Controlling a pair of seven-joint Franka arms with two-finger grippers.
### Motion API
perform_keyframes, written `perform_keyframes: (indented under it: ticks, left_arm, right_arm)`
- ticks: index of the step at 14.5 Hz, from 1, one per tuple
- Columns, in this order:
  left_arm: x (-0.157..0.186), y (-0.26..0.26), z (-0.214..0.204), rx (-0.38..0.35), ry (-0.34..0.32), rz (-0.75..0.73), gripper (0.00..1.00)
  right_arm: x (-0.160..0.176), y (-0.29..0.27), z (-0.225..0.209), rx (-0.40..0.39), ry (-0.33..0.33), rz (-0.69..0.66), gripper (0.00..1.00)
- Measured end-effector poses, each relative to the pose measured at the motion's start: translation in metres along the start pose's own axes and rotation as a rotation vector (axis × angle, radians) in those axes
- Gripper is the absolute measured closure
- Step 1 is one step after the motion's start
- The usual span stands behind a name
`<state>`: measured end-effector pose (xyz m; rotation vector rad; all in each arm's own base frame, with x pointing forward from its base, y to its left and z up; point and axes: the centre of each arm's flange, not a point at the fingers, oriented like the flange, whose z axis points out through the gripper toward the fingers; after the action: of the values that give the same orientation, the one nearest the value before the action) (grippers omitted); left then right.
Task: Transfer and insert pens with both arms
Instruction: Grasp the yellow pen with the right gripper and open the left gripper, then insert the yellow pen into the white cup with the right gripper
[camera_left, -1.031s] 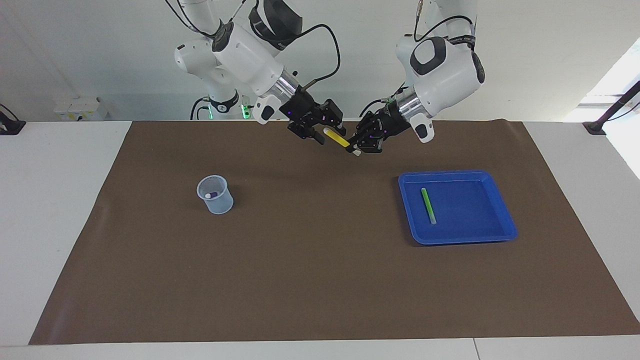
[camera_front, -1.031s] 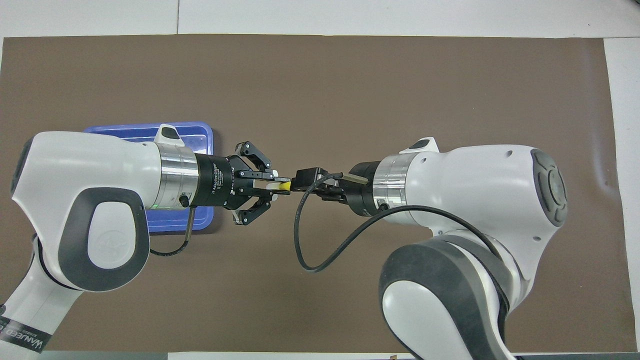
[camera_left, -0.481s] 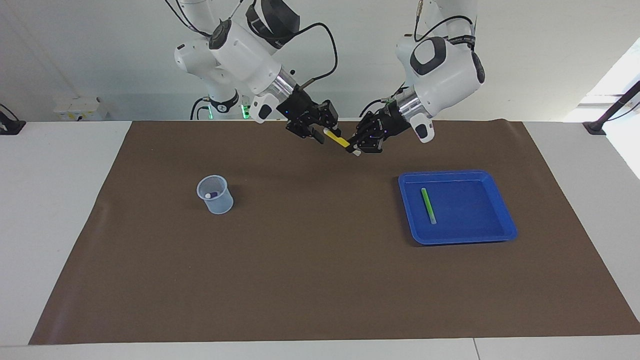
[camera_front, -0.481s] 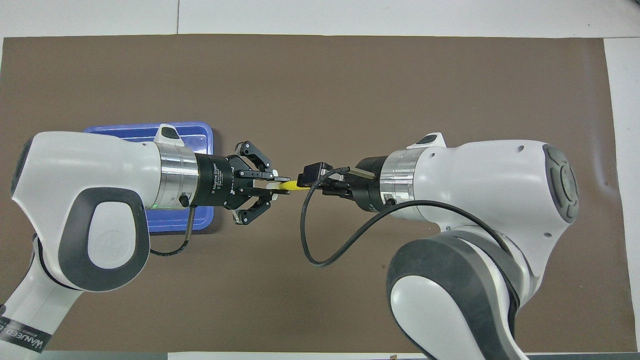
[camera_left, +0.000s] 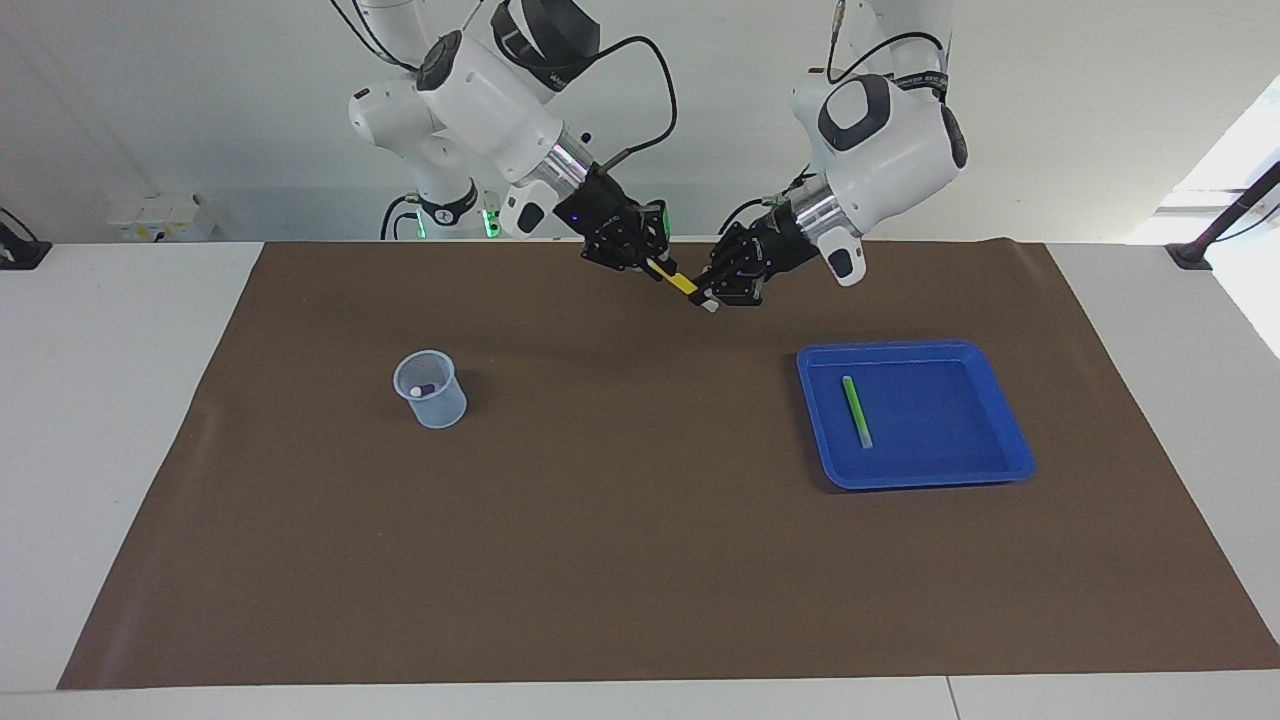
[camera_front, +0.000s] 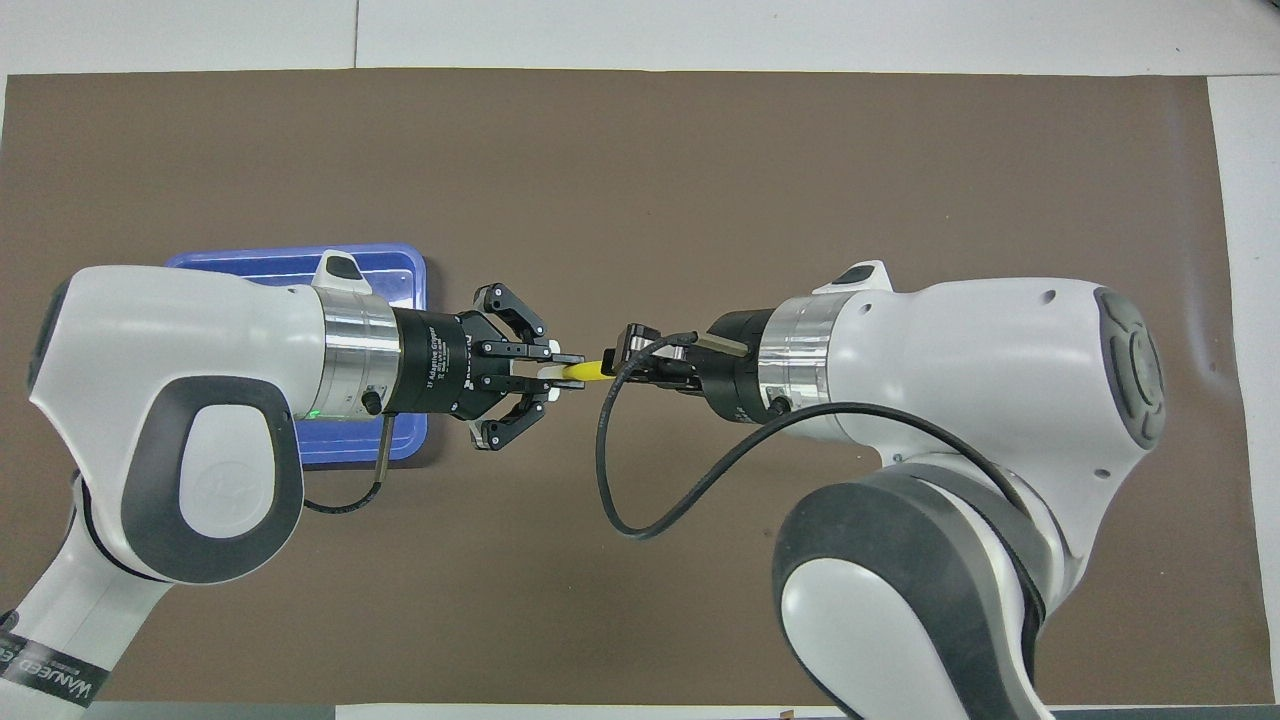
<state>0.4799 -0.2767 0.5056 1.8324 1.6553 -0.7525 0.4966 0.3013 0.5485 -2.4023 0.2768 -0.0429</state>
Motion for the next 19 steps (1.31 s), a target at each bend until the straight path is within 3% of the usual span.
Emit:
perform_keyframes:
  ticks: [4, 5, 7, 9, 12, 13, 14, 17, 19]
  left_arm:
    - [0.000, 0.000, 0.000, -0.003, -0.001, 0.000, 0.83]
    - [0.000, 0.001, -0.001, -0.013, -0.001, 0.000, 0.78]
    - [0.000, 0.004, -0.006, -0.033, -0.002, -0.002, 0.60]
    - [0.002, 0.005, -0.010, -0.043, -0.003, -0.005, 0.34]
    - [0.015, 0.013, -0.024, -0.068, -0.001, -0.029, 0.02]
    - [0.022, 0.017, -0.030, -0.080, 0.012, -0.035, 0.00]
    - [0.032, 0.020, -0.038, -0.089, 0.049, -0.025, 0.00]
    - [0.061, 0.024, -0.056, -0.055, 0.250, 0.068, 0.00]
    - [0.080, 0.026, -0.070, -0.025, 0.303, 0.129, 0.00]
  right_arm:
    - [0.000, 0.000, 0.000, 0.000, 0.001, 0.001, 0.82]
    - [0.001, 0.001, -0.001, -0.002, 0.000, 0.002, 0.82]
    - [0.004, 0.006, -0.001, -0.008, -0.003, 0.009, 0.82]
    - [0.008, 0.013, -0.003, -0.046, -0.007, -0.002, 0.82]
    - [0.025, 0.039, -0.027, -0.254, -0.036, -0.127, 0.82]
    - [0.033, 0.048, -0.042, -0.324, -0.056, -0.202, 0.82]
    - [0.040, 0.059, -0.056, -0.385, -0.075, -0.282, 0.82]
    - [0.069, 0.106, -0.095, -0.520, -0.132, -0.497, 0.82]
    - [0.086, 0.139, -0.119, -0.588, -0.173, -0.608, 0.82]
